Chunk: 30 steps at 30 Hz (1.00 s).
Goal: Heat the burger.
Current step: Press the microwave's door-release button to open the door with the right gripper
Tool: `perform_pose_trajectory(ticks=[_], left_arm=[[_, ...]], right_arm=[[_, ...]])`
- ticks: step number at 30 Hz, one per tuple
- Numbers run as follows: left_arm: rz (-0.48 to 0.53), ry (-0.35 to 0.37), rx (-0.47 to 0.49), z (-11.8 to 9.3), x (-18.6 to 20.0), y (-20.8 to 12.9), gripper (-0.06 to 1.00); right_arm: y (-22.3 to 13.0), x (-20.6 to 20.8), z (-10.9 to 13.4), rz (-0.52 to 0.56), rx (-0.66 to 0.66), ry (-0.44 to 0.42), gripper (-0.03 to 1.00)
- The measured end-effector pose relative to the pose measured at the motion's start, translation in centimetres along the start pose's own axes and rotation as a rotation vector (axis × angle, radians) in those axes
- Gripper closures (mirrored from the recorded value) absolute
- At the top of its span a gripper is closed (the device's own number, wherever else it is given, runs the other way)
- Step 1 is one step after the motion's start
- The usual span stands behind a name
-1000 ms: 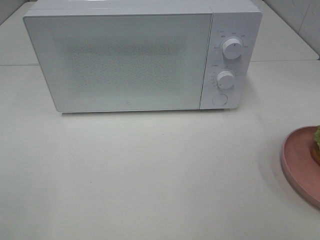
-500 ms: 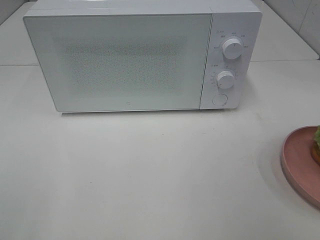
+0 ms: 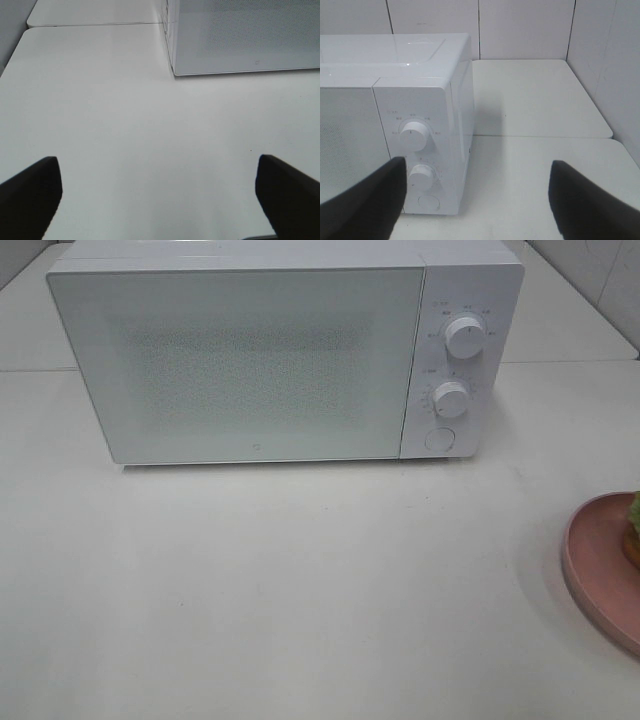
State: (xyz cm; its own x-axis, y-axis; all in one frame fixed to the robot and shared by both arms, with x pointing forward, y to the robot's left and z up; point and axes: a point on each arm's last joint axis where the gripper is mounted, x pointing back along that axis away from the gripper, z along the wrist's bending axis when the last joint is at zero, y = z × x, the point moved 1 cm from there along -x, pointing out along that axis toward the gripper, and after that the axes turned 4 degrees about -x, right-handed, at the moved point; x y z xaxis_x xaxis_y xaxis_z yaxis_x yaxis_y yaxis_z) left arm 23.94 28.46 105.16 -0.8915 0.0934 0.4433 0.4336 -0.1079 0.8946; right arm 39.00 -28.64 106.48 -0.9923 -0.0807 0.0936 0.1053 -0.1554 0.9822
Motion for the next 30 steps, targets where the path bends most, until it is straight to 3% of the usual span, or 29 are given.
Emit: perform_pose_trajectory(ticks=[16, 22, 30], left_arm=[[0.0, 0.0, 0.0, 0.0, 0.0, 0.0, -0.03], [0.0, 0.0, 0.0, 0.0, 0.0, 0.0, -0.03], [0.0, 0.002, -0.001, 0.0, 0.0, 0.0, -0.03]], right_arm=[[-1.7, -5.5, -0.2, -0.038, 0.047, 0.012, 0.22], [-2.8, -7.2, -0.6, -0.034, 0.057, -0.021, 0.22], [-4.9, -8.7, 1.6, -0.006, 0.157, -0.035, 0.22]])
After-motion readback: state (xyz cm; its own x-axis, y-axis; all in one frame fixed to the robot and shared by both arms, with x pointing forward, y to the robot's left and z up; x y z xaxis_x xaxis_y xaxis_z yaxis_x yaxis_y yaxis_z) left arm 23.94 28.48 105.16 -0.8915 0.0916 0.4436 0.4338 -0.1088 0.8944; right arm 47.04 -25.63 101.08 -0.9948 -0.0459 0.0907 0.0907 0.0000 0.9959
